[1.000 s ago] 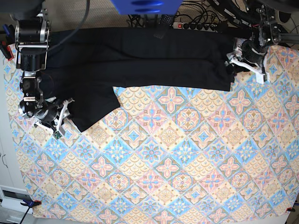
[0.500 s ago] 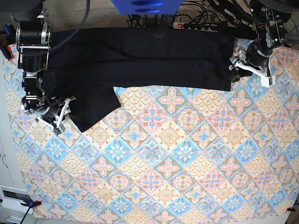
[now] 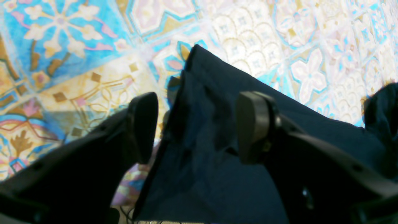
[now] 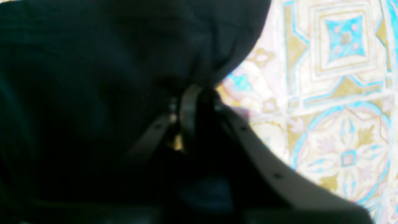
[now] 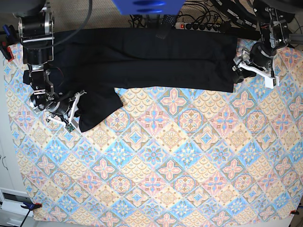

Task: Fold the T-shirt properly
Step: 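Grasp the hanging sleeve with the right gripper and lift it, then fold the sleeve onto the folded strip with the right gripper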

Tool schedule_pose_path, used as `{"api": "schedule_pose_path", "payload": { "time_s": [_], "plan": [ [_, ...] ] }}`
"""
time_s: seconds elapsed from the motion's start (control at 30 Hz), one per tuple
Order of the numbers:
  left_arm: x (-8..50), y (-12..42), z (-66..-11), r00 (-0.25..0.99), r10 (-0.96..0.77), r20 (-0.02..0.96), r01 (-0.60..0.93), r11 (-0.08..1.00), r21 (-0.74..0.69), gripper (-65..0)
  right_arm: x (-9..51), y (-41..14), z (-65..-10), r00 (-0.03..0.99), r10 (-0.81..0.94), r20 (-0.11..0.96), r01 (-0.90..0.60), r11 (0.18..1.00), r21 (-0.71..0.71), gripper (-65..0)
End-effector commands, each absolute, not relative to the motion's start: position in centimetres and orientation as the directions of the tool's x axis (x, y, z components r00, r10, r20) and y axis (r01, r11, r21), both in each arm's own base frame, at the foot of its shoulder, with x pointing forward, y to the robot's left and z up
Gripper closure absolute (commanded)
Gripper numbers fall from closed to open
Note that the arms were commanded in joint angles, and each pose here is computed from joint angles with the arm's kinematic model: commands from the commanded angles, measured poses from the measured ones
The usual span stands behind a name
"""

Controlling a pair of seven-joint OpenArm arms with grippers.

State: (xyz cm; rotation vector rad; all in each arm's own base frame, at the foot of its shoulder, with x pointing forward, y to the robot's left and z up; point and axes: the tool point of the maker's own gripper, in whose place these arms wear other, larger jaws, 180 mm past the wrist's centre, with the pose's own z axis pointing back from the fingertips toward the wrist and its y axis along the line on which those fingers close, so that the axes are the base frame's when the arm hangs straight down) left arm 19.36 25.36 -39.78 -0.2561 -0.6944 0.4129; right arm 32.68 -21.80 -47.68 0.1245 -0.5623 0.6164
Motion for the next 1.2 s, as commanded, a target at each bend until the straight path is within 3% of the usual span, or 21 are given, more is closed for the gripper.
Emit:
{"api": "schedule_pose_path", "payload": {
  "time_s": [0.0,0.33,0.67,1.17],
  "plan": [
    [20.1,25.7,-38.9,0.674,0.438,0.595,-0.262,0.895,-0.362,-38.0,33.4,-21.8,-46.4,0.645,0.534,0.547,-0.595,0.800,-0.079,-0.2],
    [20.2,25.7,-38.8,0.673,0.438,0.596,-0.261,0.895,-0.362,-38.0,28.6,-24.8,-39.1,0.590,0.515,0.622,-0.532,0.827,-0.180,-0.2],
    [20.2,25.9,-39.4,0.676,0.448,0.585,-0.275,0.890,-0.364,-38.0,21.6,-25.5,-36.0,0.582,0.589,0.560,-0.544,0.794,-0.270,-0.2],
    [20.2,26.1,-40.1,0.679,0.460,0.572,-0.289,0.884,-0.367,-37.9,12.2,-27.9,-37.1,0.702,0.570,0.426,-0.540,0.817,-0.202,-0.2]
  ]
}}
